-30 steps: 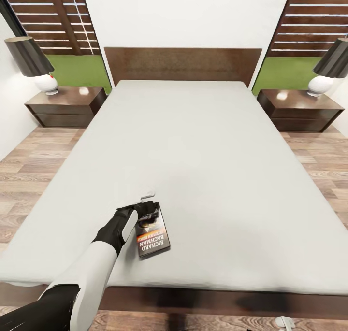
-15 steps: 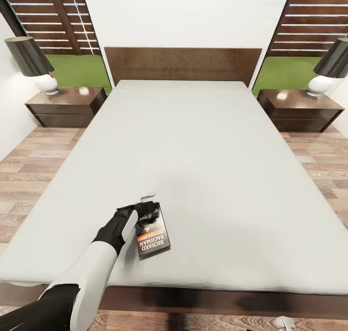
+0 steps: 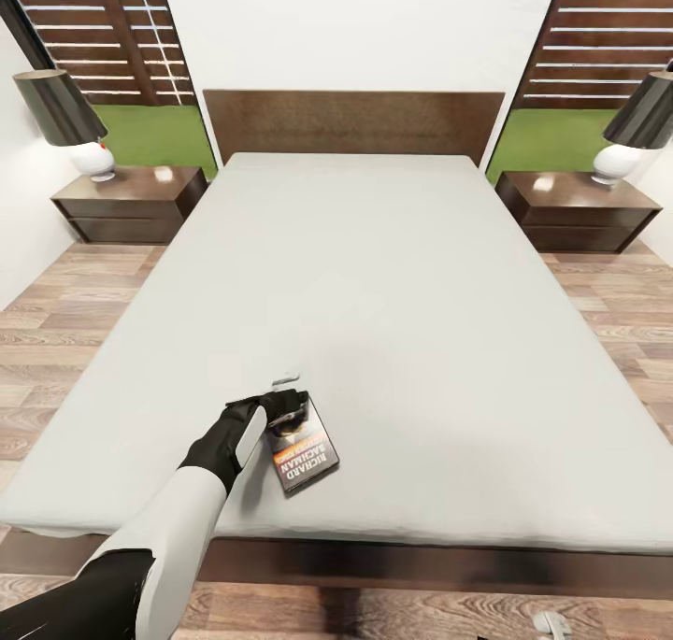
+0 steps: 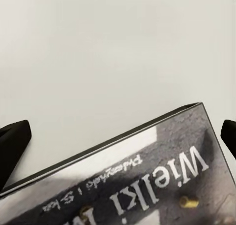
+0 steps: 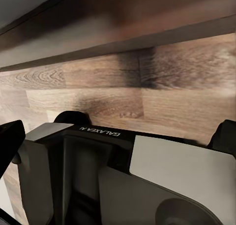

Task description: In the bedroom, move the book from the bed onto either nightstand, and place the two sandals side by side next to the bed.

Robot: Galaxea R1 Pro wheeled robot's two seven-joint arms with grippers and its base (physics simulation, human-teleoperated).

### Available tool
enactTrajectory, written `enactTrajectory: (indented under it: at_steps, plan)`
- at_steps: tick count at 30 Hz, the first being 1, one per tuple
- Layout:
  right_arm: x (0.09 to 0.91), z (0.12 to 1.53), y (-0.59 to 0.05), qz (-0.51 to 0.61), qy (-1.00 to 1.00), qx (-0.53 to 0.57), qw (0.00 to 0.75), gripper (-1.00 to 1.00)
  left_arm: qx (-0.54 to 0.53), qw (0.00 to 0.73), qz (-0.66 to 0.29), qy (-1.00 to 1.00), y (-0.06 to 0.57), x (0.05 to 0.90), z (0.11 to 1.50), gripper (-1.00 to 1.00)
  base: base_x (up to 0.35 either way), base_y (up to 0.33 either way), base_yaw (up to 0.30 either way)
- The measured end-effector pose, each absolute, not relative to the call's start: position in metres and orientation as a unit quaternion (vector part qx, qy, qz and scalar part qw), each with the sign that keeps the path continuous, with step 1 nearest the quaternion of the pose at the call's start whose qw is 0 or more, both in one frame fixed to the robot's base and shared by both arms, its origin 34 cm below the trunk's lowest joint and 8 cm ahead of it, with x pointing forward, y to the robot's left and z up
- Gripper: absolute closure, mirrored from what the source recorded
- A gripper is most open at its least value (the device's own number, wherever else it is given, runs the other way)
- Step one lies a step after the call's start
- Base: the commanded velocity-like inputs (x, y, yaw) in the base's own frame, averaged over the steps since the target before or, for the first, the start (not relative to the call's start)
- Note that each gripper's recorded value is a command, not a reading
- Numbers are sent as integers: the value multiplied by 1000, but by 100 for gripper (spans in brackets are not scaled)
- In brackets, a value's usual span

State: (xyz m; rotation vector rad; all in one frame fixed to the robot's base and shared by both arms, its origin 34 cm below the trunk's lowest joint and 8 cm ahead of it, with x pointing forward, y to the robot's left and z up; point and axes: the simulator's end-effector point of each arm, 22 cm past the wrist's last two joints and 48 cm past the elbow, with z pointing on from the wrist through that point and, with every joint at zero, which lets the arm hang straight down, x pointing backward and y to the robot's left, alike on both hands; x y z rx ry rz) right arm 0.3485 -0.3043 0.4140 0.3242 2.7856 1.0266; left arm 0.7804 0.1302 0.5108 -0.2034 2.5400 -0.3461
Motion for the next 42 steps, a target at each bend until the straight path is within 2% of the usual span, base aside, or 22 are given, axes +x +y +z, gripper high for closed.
enactTrajectory:
  at_steps: [32,42]
  plan:
    - [349,414,-304,343,930,108,78,-100,-76,281,-129,948,130,780,511,-100,-11,0,0]
    - [349,414,-304,343,930,108,77,-100,-76,281,-130,948,130,780,511,-100,-213,0,0]
